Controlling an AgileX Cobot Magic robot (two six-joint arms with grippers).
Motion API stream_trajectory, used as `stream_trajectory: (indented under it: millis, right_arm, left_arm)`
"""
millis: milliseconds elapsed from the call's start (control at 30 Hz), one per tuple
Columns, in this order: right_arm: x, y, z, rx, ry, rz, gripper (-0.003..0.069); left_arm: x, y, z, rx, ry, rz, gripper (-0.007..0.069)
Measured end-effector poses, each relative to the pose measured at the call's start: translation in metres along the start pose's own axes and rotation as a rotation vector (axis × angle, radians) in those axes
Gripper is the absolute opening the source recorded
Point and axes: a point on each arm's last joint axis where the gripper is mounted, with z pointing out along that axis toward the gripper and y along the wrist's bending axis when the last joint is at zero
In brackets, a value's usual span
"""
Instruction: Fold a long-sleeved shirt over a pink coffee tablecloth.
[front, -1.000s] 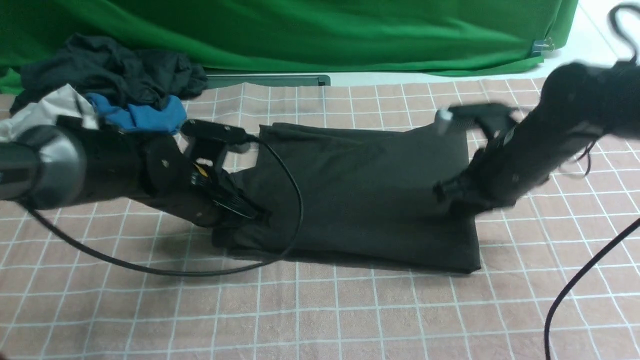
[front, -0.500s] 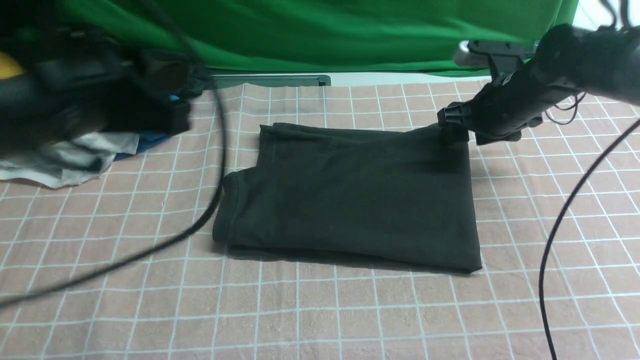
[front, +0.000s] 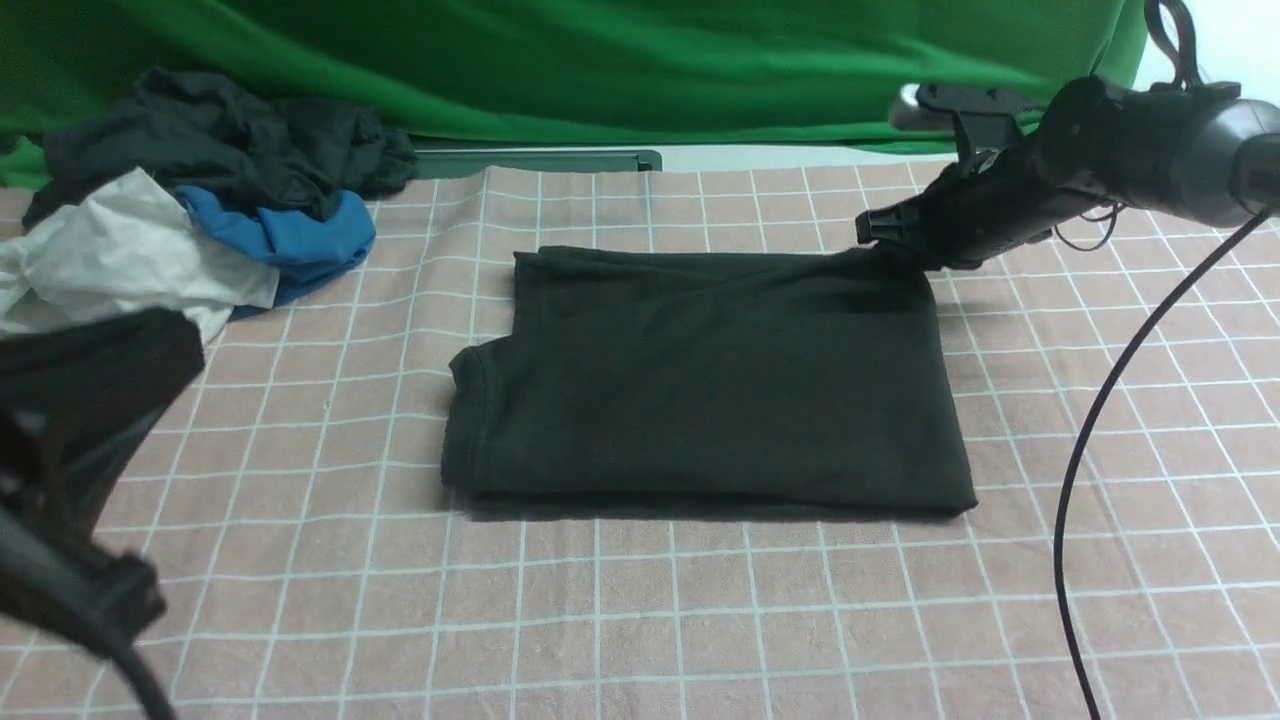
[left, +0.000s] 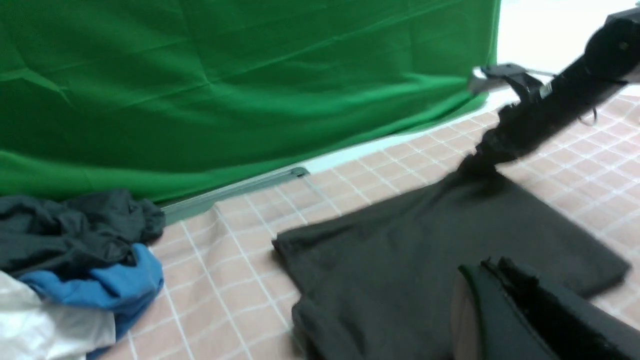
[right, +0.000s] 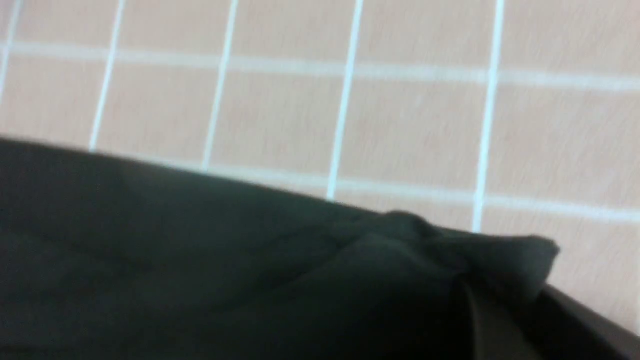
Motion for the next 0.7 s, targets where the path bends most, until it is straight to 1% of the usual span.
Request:
stream_trajectory:
  millis: [33,67,100,167,200,233,267,300,367,400,433,467,500,533,567,633,700]
  right_arm:
    - [-0.002,-0.001,0.0,0.009,-0.024,-0.01,0.0126]
    - [-0.004,-0.002,-0.001,0.016,-0.038,-0.018,0.0201]
    - [-0.005,-0.002,-0.002,0.018,-0.04,-0.022,0.0246]
    - [-0.008,-0.001,-0.011,0.014,-0.032,-0.027,0.041]
    - [-0.01,0.0,-0.019,0.011,-0.028,-0.033,0.0478]
    - [-0.014,0.003,-0.032,0.005,-0.019,-0.042,0.0529]
    - [-0.017,0.006,-0.043,0.001,-0.017,-0.047,0.0539]
    - [-0.021,0.008,-0.056,-0.002,-0.016,-0.054,0.0534]
    - [-0.027,0.014,-0.087,-0.005,-0.012,-0.08,0.047]
    - [-0.028,0.017,-0.106,-0.007,-0.012,-0.091,0.0414]
    - [-0.029,0.022,-0.134,-0.012,-0.023,-0.101,0.0329]
    - [-0.025,0.025,-0.153,-0.013,-0.029,-0.107,0.0274]
    - [-0.023,0.024,-0.151,-0.012,-0.021,-0.106,0.0274]
    - [-0.014,0.029,-0.185,-0.014,-0.04,-0.106,0.0207]
    - [-0.009,0.029,-0.187,-0.014,-0.03,-0.103,0.0203]
    - [0.014,0.034,-0.229,-0.017,-0.044,-0.085,0.0176]
    - [0.038,0.036,-0.256,-0.019,-0.054,-0.067,0.0175]
  left_arm:
    - [0.002,-0.001,-0.002,0.005,0.012,0.009,0.0019]
    - [0.005,-0.002,-0.003,0.01,0.024,0.014,0.0019]
    - [0.006,-0.002,-0.004,0.016,0.038,0.018,0.0019]
    - [0.008,-0.004,-0.006,0.029,0.059,0.02,0.0019]
    - [0.009,-0.004,-0.007,0.032,0.062,0.019,0.0019]
    - [0.009,-0.004,-0.008,0.032,0.059,0.02,0.0019]
    - [0.009,-0.005,-0.009,0.032,0.055,0.026,0.0019]
    - [0.008,-0.005,-0.01,0.031,0.048,0.033,0.0019]
    - [0.007,-0.006,-0.015,0.035,0.026,0.052,0.0019]
    - [0.007,-0.007,-0.018,0.038,0.008,0.06,0.0019]
    - [0.007,-0.008,-0.022,0.046,-0.017,0.078,0.0019]
    - [0.009,-0.01,-0.025,0.054,-0.038,0.086,0.0019]
    - [0.009,-0.011,-0.026,0.058,-0.044,0.082,0.0019]
    - [0.014,-0.014,-0.032,0.069,-0.08,0.082,0.0019]
    - [0.015,-0.014,-0.033,0.07,-0.09,0.08,0.0019]
    - [0.023,-0.016,-0.039,0.062,-0.157,0.052,0.0019]
    - [0.031,-0.016,-0.04,0.04,-0.2,0.027,0.0019]
